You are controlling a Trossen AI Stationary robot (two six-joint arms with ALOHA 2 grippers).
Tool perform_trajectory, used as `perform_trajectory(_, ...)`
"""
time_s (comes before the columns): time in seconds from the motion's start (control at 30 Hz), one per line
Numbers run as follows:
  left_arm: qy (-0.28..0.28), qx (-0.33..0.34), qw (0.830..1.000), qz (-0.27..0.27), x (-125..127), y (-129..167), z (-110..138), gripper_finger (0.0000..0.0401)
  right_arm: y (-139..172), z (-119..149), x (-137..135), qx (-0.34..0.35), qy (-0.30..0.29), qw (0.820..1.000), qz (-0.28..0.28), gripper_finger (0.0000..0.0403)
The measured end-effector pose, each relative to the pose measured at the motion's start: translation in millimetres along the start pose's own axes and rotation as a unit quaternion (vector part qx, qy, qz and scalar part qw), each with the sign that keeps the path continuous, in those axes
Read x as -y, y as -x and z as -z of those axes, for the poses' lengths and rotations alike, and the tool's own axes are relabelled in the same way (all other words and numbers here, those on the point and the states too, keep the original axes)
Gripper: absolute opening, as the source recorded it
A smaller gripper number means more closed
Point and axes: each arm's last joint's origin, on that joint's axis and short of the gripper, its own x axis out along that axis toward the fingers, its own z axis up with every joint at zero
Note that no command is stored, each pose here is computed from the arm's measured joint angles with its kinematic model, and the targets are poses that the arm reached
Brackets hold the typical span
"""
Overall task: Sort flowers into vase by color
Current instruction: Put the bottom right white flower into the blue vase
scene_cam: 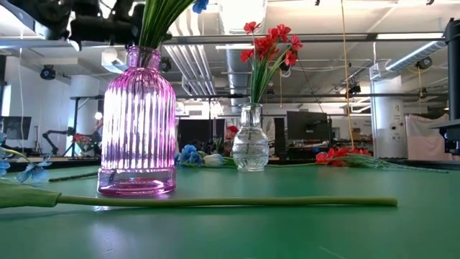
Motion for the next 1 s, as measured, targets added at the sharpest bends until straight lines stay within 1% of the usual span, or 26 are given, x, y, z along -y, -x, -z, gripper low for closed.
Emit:
perform_trajectory(0.13,0.001,-0.029,0.998,-0.059,-10.4,4.9,17.1,0.0000,5.4,10.3,3.4,0.016,-0.018,1.000,-0.002,0.0224)
perform_trajectory(0.23,0.005,-0.038,0.996,-0.074,-14.7,8.9,26.5,0.0000,7.3,14.3,4.6,0.025,-0.023,0.999,-0.004,0.0224)
perform_trajectory(0.4,0.023,-0.032,0.995,-0.087,-17.5,15.8,38.0,0.0000,5.5,18.6,4.5,0.026,-0.023,0.999,-0.004,0.0224)
perform_trajectory(0.53,0.018,-0.032,0.995,-0.091,-18.1,19.1,43.4,0.0000,2.7,19.5,3.6,0.025,-0.023,0.999,-0.004,0.0224)
perform_trajectory(0.77,-0.011,-0.041,0.994,-0.100,-22.2,19.7,48.1,0.0000,-3.5,21.3,1.7,0.016,-0.020,1.000,-0.002,0.0224)
perform_trajectory(1.0,-0.002,-0.043,0.993,-0.106,-26.1,14.9,54.9,0.0000,-6.9,22.1,0.6,0.012,-0.018,1.000,-0.002,0.0224)
